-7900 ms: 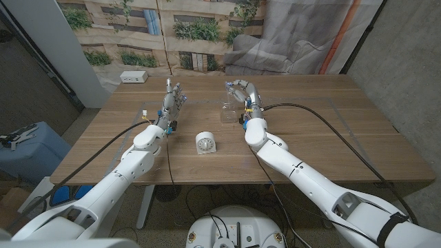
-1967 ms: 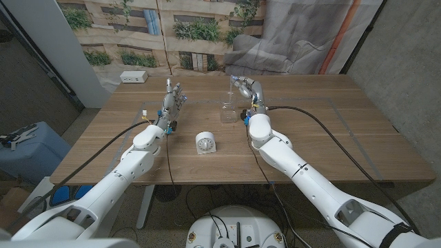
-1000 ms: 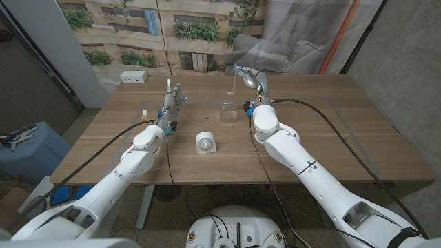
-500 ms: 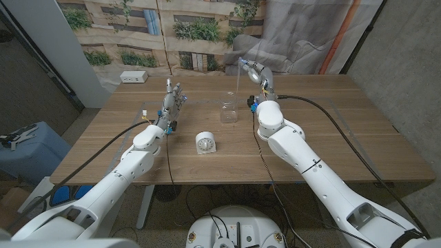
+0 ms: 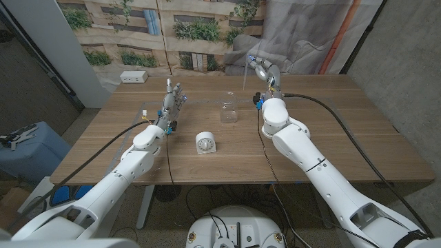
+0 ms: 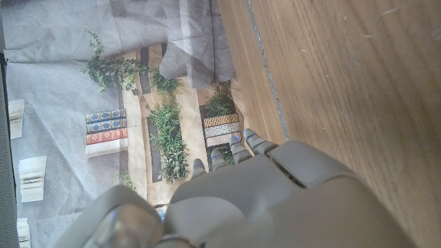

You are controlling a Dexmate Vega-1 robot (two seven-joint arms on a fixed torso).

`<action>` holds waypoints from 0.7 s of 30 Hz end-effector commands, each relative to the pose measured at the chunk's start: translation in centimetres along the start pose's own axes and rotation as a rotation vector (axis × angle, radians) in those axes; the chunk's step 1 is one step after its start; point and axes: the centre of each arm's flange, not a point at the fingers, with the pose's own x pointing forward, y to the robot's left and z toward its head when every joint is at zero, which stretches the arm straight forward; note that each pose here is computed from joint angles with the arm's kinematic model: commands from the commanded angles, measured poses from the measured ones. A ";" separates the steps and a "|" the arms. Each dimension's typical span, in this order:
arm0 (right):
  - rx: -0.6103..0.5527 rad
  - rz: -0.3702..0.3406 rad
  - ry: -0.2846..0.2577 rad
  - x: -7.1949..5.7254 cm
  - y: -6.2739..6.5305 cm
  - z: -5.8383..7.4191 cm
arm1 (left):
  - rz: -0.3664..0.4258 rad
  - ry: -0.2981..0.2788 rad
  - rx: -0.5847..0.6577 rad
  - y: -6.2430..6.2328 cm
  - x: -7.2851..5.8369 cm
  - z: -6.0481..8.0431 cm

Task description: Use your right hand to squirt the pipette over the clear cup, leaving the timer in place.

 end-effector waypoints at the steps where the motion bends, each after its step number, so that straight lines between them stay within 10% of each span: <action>1: -0.026 -0.076 -0.005 1.1 -2.0 -0.5 | 0.000 0.000 0.000 0.0 0.0 0.0; 21: -0.057 -0.106 -0.029 2.6 -3.7 -2.7 | 0.001 0.000 0.000 0.0 0.0 0.0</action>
